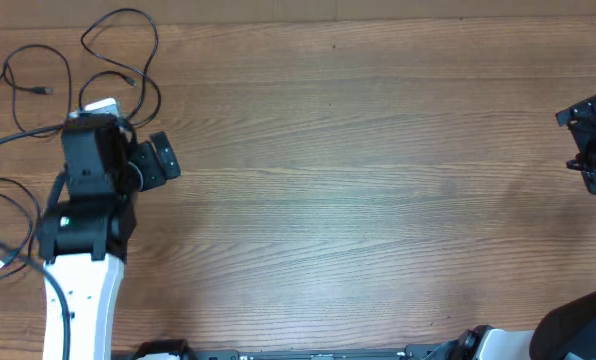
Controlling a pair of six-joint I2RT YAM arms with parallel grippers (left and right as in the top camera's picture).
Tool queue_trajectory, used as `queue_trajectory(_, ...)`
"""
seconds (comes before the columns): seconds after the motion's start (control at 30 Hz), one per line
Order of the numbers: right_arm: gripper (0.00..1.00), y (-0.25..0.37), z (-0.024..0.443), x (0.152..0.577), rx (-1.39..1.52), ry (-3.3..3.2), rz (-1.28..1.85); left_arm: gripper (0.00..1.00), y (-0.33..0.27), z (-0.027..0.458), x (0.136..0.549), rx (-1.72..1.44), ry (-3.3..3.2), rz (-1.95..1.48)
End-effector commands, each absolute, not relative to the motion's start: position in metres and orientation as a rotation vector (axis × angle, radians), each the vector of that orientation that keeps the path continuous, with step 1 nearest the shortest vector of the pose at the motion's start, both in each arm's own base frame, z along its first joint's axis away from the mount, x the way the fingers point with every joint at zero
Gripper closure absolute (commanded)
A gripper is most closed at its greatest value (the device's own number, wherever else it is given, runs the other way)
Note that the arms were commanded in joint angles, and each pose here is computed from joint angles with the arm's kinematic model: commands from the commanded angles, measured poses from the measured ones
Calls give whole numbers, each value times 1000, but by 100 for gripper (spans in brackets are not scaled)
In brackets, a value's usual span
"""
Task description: Untangle cables
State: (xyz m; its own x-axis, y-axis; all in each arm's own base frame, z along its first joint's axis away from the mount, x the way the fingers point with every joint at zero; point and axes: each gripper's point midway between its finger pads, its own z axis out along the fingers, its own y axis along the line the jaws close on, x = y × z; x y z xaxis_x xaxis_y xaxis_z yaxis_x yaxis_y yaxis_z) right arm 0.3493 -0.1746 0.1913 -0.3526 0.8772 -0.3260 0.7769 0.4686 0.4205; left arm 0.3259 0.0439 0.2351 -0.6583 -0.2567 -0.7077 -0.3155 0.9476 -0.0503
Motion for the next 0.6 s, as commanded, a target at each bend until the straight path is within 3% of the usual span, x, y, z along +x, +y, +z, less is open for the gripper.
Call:
queue_trajectory(0.0, 0, -177, 207, 352, 1350, 2175, 261, 0, 44, 216, 332, -393, 2384, 122)
queue_trajectory(0.23, 0, -177, 207, 352, 1350, 2175, 261, 0, 41, 241, 310, -383, 2320, 100)
queue_trajectory(0.4, 0, -177, 207, 352, 1350, 2175, 261, 0, -1, 276, 255, -250, 2200, -174)
queue_trajectory(0.57, 0, -177, 207, 352, 1350, 2175, 261, 0, -2, 284, 205, -213, 2066, -166)
